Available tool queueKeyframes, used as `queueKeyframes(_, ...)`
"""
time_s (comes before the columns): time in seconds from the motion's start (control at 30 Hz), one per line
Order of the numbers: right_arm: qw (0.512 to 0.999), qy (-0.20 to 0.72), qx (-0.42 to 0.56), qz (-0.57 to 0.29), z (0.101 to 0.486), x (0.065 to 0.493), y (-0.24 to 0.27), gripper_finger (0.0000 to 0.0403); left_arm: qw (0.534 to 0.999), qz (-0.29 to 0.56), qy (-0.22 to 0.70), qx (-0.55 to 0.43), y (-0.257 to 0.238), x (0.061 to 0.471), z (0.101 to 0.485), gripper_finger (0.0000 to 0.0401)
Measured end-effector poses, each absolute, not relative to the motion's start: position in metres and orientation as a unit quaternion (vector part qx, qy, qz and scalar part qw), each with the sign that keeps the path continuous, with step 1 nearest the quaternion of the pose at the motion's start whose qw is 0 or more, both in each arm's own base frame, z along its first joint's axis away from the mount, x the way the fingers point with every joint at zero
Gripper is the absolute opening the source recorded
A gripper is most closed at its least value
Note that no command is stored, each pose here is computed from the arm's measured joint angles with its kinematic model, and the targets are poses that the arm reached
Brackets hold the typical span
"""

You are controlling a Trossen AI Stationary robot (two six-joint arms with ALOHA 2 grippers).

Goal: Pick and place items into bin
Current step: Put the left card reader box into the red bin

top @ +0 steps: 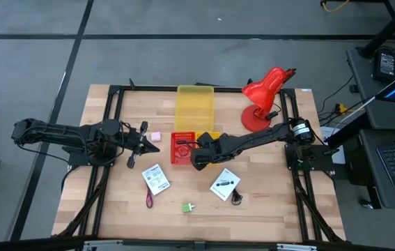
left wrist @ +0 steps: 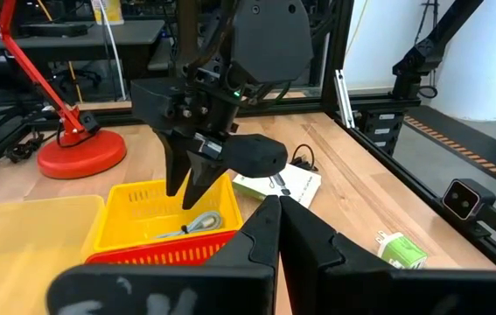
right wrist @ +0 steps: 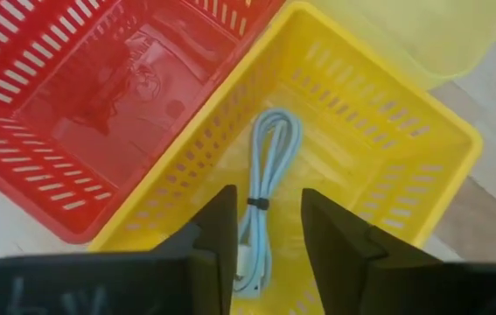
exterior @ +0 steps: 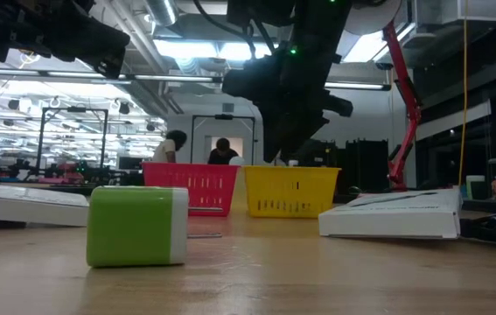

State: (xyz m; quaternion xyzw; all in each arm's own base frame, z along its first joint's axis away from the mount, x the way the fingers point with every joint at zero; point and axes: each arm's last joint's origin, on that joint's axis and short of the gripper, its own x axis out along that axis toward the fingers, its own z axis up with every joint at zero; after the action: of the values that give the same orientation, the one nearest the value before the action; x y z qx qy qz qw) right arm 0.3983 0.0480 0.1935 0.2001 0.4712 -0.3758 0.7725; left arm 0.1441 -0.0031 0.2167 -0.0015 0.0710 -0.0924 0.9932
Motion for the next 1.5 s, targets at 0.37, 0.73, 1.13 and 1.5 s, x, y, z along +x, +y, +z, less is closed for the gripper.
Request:
queueKeyframes(0.37,0.769,0.491,0.171,-0.372,0.23,0.389,0.051,0.0073,0.993,-0.092,0.071,-0.003,-0.003,0.144,0.217,0.0004)
queueKeyframes(0.73,0.826,0.455,0.048,-0.328,0.247,0.384,0.1,0.0003,0.993,-0.093,0.072,-0.01,-0.003,0.144,0.217,0.0004)
queueKeyframes(1.13,0.862,0.438,-0.01,-0.256,0.25,0.384,0.133,0.0,0.993,-0.093,0.072,-0.016,-0.003,0.144,0.217,0.0004)
queueKeyframes(1.5,0.866,0.419,-0.007,-0.274,0.223,0.374,0.128,0.0,0.993,-0.092,0.072,-0.015,-0.003,0.144,0.217,0.0004)
